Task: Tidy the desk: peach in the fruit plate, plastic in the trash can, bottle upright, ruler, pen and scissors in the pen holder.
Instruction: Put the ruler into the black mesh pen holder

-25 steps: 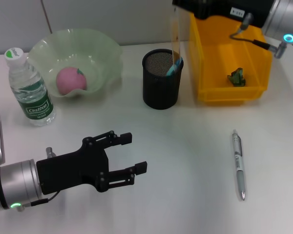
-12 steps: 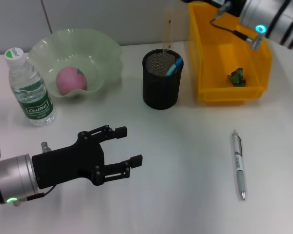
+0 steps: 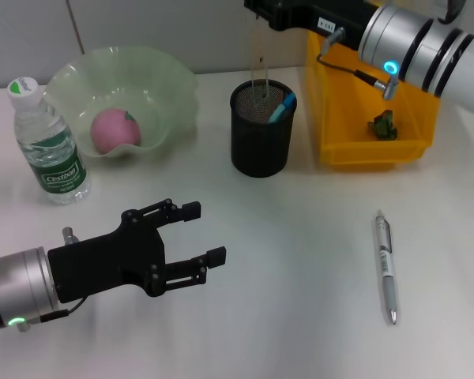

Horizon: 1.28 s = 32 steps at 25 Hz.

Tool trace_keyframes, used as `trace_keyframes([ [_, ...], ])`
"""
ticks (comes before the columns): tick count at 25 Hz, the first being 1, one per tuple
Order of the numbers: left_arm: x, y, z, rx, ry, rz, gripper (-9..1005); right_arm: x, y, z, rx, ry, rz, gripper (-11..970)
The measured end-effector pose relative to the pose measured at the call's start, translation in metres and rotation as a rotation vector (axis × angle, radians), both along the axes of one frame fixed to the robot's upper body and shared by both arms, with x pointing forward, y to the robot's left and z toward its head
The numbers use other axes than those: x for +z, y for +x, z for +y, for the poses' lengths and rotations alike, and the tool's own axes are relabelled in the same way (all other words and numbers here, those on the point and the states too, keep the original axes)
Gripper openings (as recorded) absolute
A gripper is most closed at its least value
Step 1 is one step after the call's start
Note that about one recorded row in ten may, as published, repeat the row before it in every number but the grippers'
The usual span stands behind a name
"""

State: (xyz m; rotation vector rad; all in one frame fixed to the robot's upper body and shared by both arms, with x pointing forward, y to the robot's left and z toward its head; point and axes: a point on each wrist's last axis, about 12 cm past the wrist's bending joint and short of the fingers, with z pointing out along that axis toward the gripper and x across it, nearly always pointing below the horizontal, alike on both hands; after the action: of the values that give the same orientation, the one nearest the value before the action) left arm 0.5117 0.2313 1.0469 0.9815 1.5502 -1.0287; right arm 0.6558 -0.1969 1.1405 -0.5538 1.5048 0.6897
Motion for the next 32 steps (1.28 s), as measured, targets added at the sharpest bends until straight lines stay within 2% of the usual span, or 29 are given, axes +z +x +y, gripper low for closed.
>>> trace_keyframes([
  [6,-0.002,-0.002,0.002,0.005,0.0,0.005,798,-0.014,-0.005,0.002,-0.018,-0.009,0.024,382],
  [16,-0.002,-0.005,0.006,0.008,-0.004,0.011,799,-0.025,-0.002,0.014,-0.035,-0.068,0.064,383],
  [32,-0.005,-0.01,0.008,0.016,-0.011,0.031,798,-0.03,-0.004,0.012,-0.039,-0.088,0.079,397],
])
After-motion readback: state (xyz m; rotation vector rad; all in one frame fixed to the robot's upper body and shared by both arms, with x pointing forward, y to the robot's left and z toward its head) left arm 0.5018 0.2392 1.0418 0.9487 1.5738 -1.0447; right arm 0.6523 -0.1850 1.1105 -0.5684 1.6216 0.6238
